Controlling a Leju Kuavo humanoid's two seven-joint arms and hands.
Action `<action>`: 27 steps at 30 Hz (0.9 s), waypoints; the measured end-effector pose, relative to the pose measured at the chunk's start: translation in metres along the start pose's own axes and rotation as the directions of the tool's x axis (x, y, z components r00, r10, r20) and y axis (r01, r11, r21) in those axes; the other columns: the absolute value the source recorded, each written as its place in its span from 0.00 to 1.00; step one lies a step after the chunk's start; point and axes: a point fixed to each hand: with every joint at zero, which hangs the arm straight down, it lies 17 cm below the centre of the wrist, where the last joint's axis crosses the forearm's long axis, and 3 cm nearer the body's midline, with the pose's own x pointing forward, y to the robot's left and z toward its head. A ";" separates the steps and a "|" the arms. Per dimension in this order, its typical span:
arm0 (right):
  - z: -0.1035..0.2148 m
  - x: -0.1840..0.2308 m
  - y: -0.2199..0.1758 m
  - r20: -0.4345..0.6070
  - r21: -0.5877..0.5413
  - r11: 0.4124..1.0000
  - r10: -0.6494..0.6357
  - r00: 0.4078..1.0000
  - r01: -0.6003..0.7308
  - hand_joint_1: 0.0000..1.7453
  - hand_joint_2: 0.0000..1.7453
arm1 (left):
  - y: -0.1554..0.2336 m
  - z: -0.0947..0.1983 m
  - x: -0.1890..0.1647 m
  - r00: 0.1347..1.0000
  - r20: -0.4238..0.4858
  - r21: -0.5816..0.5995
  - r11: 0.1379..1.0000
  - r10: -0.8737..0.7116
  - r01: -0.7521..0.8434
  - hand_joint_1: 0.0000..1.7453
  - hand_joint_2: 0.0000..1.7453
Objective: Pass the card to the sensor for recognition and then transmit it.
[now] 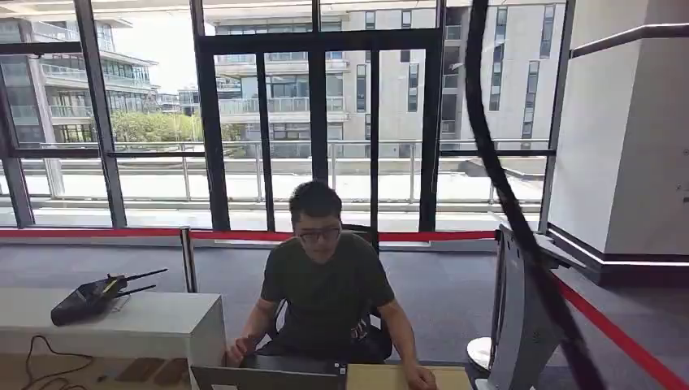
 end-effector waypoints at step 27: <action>0.027 0.019 0.058 0.004 0.114 0.993 -0.030 1.000 0.029 1.00 1.00 | 0.006 -0.001 -0.001 1.000 -0.006 0.031 0.999 0.017 -0.017 0.00 0.00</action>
